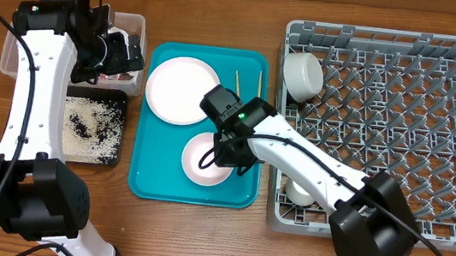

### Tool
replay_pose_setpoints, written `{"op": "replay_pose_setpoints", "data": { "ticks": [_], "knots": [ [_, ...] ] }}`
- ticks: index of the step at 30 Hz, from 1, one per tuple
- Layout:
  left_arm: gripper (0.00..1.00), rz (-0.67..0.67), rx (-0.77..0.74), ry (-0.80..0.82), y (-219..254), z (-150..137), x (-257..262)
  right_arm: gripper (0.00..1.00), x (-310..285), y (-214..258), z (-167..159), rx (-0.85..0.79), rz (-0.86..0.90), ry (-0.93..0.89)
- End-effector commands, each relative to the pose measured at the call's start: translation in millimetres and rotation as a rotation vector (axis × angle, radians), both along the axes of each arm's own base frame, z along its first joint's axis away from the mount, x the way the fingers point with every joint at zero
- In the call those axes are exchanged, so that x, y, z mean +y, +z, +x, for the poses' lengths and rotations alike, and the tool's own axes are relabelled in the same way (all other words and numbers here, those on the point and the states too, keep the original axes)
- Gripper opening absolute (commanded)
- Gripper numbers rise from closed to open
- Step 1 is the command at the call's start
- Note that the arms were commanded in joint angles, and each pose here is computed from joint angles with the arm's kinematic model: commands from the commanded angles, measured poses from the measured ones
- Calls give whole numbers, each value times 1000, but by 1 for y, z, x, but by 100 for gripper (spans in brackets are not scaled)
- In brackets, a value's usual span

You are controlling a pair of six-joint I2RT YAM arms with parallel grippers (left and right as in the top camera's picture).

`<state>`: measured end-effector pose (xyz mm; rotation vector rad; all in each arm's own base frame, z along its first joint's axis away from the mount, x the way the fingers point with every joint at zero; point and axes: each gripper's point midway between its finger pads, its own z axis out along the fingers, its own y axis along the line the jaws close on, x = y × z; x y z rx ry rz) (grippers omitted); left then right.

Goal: Sort waste into correct bins and load items into the dishwasher
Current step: 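Lift the pink bowl with right gripper and set it in the rack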

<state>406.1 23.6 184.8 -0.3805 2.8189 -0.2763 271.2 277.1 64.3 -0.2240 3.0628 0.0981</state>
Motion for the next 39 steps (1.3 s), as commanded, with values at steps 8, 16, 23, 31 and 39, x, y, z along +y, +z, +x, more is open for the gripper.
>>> {"op": "replay_pose_setpoints", "data": {
  "ticks": [8,16,23,31,39],
  "knots": [
    [100,-6,-26,-1,8,5,-1,4,-34,79,25,-273,-41,-142],
    [100,-6,-26,-1,8,5,-1,4,-112,167,34,-619,-192,-362],
    [100,-6,-26,-1,8,5,-1,4,-182,229,36,-933,-540,-424],
    [100,-6,-26,-1,8,5,-1,4,-225,243,54,-982,-826,-423],
    [100,-6,-26,-1,8,5,-1,4,-217,173,69,-737,-973,-264]
  ]
}}
